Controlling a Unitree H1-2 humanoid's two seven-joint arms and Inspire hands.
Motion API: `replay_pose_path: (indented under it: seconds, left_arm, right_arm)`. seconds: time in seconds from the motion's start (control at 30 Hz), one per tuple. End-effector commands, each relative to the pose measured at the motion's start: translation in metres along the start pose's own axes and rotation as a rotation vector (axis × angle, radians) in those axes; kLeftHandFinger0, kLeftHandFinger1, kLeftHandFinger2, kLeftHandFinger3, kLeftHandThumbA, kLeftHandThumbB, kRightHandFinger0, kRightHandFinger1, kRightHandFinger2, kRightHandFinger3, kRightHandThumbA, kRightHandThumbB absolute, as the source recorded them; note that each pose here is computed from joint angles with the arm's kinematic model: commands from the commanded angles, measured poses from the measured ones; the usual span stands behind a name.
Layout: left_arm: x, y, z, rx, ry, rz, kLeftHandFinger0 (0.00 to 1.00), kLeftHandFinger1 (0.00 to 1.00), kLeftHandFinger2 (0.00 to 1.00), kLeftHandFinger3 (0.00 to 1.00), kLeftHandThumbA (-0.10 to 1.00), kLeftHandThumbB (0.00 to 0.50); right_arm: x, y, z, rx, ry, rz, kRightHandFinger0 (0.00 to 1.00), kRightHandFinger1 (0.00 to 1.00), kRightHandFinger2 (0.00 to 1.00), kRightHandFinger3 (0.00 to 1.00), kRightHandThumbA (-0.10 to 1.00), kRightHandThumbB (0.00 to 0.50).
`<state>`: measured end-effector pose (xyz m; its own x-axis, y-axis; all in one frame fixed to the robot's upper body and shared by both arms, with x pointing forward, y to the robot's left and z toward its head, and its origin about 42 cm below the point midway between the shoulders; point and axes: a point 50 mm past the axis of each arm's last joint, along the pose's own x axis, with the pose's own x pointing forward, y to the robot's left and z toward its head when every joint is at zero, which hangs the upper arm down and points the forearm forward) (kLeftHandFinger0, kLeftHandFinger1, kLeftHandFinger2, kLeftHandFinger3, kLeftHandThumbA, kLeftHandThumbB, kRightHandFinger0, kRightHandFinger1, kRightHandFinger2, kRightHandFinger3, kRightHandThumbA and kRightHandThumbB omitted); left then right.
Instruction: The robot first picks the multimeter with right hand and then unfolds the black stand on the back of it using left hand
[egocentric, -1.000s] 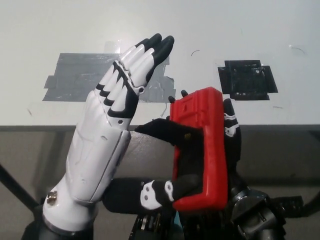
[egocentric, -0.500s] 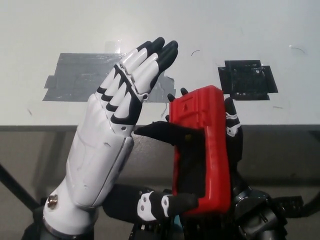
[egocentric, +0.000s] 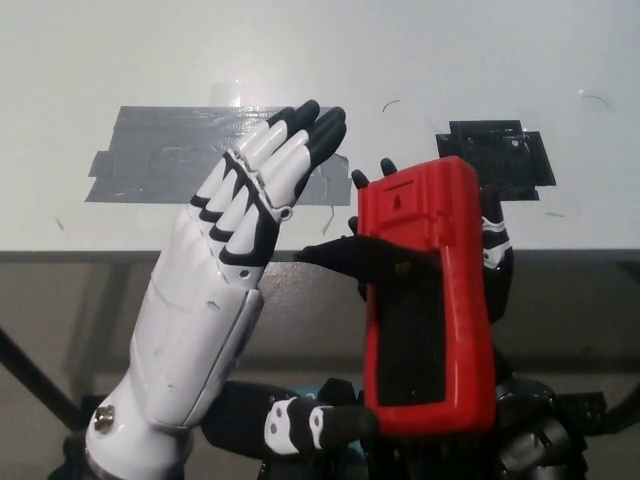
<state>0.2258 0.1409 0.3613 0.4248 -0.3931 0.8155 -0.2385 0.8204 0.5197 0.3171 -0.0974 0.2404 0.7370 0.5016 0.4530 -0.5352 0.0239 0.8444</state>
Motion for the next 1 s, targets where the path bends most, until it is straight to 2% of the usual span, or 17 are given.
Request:
replay_pose_path:
  seconds: [0.0, 0.07, 0.13, 0.2, 0.3, 0.43, 0.47, 0.6, 0.73, 0.83, 0.87, 0.9, 0.93, 0.97]
  left_arm:
    - [-0.001, 0.003, 0.0, 0.018, -0.021, 0.049, 1.0, 1.0, 1.0, 1.0, 1.0, 0.219]
    - [-0.008, -0.001, -0.001, 0.015, -0.011, 0.051, 1.0, 1.0, 1.0, 1.0, 0.99, 0.209]
    - [-0.01, -0.003, -0.001, 0.007, -0.013, 0.061, 1.0, 1.0, 1.0, 1.0, 0.98, 0.22]
    - [-0.011, -0.004, 0.001, -0.009, -0.014, 0.062, 1.0, 1.0, 1.0, 1.0, 0.96, 0.22]
    - [-0.013, -0.006, 0.004, -0.02, -0.006, 0.05, 1.0, 1.0, 1.0, 1.0, 0.98, 0.218]
    - [-0.015, -0.008, 0.008, -0.026, -0.001, 0.039, 1.0, 1.0, 1.0, 1.0, 1.0, 0.225]
    - [-0.015, -0.008, 0.009, -0.024, 0.0, 0.031, 1.0, 1.0, 1.0, 1.0, 1.0, 0.224]
    - [-0.015, -0.008, 0.014, -0.048, -0.009, 0.033, 1.0, 1.0, 1.0, 1.0, 0.97, 0.225]
    - [-0.014, -0.007, 0.018, -0.058, -0.022, 0.04, 1.0, 1.0, 1.0, 1.0, 0.98, 0.233]
    - [-0.014, -0.005, 0.024, -0.116, -0.067, 0.072, 1.0, 1.0, 1.0, 1.0, 0.84, 0.24]
    - [-0.014, -0.005, 0.025, -0.134, -0.081, 0.086, 1.0, 1.0, 1.0, 1.0, 0.85, 0.264]
    - [-0.014, -0.007, 0.026, -0.155, -0.115, 0.106, 1.0, 1.0, 1.0, 1.0, 0.82, 0.243]
    - [-0.014, -0.007, 0.026, -0.173, -0.129, 0.11, 1.0, 1.0, 1.0, 1.0, 0.81, 0.239]
    - [-0.014, -0.007, 0.026, -0.17, -0.131, 0.11, 1.0, 1.0, 1.0, 1.0, 0.83, 0.244]
  right_arm:
    - [0.014, 0.029, -0.012, 0.095, -0.032, 0.12, 0.0, 0.0, 0.23, 0.12, -0.1, 0.187]
    - [0.013, 0.034, -0.009, 0.074, -0.048, 0.124, 0.0, 0.0, 0.15, 0.09, -0.1, 0.191]
    - [0.013, 0.034, -0.008, 0.082, -0.053, 0.129, 0.0, 0.0, 0.08, 0.06, -0.1, 0.19]
    - [0.012, 0.037, -0.007, 0.08, -0.059, 0.115, 0.0, 0.0, 0.03, 0.05, -0.1, 0.207]
    - [0.012, 0.036, -0.006, 0.081, -0.069, 0.129, 0.0, 0.0, 0.04, 0.05, -0.1, 0.191]
    - [0.014, 0.037, -0.005, 0.084, -0.074, 0.122, 0.0, 0.0, 0.02, 0.01, -0.1, 0.192]
    - [0.014, 0.037, -0.004, 0.068, -0.078, 0.109, 0.0, 0.0, 0.01, 0.01, -0.1, 0.205]
    - [0.014, 0.037, -0.004, 0.063, -0.084, 0.102, 0.0, 0.0, 0.02, 0.0, -0.1, 0.201]
    - [0.015, 0.035, -0.003, 0.082, -0.086, 0.091, 0.0, 0.0, 0.03, 0.0, -0.1, 0.184]
    - [0.014, 0.034, -0.003, 0.093, -0.092, 0.079, 0.0, 0.0, 0.2, 0.08, -0.1, 0.189]
    - [0.014, 0.034, -0.002, 0.093, -0.092, 0.077, 0.0, 0.0, 0.26, 0.1, -0.1, 0.195]
    - [0.014, 0.033, -0.001, 0.091, -0.085, 0.095, 0.0, 0.0, 0.32, 0.1, -0.1, 0.184]
    - [0.014, 0.033, -0.001, 0.088, -0.081, 0.107, 0.0, 0.0, 0.38, 0.1, -0.1, 0.184]
    - [0.014, 0.033, -0.001, 0.082, -0.08, 0.115, 0.0, 0.0, 0.48, 0.11, -0.1, 0.173]
